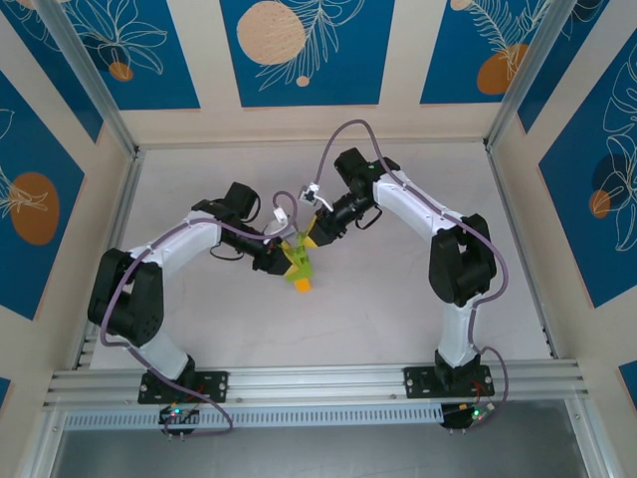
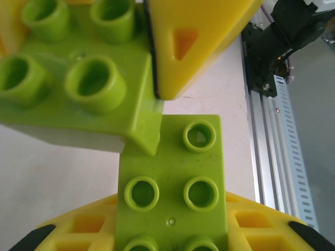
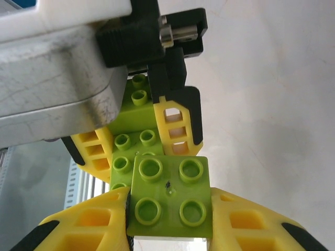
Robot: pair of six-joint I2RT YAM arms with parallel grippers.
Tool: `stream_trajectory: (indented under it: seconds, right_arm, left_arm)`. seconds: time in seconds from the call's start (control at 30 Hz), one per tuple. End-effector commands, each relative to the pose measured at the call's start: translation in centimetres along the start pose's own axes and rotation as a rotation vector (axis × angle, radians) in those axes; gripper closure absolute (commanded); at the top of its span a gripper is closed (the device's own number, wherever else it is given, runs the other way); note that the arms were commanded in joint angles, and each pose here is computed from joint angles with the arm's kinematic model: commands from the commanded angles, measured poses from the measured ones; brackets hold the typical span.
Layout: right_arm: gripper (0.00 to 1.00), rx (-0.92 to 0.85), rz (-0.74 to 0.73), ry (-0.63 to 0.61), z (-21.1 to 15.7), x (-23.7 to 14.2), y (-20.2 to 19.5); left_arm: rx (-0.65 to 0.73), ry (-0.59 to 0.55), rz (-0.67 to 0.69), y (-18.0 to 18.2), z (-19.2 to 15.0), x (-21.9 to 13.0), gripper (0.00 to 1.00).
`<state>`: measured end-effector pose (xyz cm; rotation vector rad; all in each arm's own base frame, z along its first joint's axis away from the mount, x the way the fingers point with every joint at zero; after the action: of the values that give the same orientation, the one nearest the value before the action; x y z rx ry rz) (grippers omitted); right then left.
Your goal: Assemble a carrot with lego
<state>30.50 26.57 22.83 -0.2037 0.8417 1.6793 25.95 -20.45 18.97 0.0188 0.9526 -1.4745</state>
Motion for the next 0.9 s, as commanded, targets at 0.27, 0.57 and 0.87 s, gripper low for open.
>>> stream_trajectory:
  seconds: [0.27,0.57,0.87]
  right_arm:
    - [0.96,-0.012,0.116,-0.047,0.4,-0.5,1.7]
    - [0.95,0.010,0.157,-0.021,-0.1,0.2,2.3]
    - [0.95,0.061,0.182,0.050,-1.1,1.8,1.8]
  left_arm:
    - [0.053,-0.037,-0.092,-1.4,1.2,-0.6,0.90]
    - [0.052,-0.039,-0.093,-1.4,1.3,-0.8,0.90]
    - [0.052,-0.042,-0.083,-1.3,1.4,-1.1,0.90]
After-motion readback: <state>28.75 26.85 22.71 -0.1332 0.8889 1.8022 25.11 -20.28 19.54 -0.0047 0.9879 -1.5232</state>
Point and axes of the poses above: each hand's point on the last joint's axis, 136 mm out from that joint toward the fingers, its own x axis out along the fingers, its own y axis along the line the jaws close on, z = x × y, the point moved 7 cm from there along -x, back along the fingers, and after that the axes turned 9 degrees about -x, right-handed, at the moved point
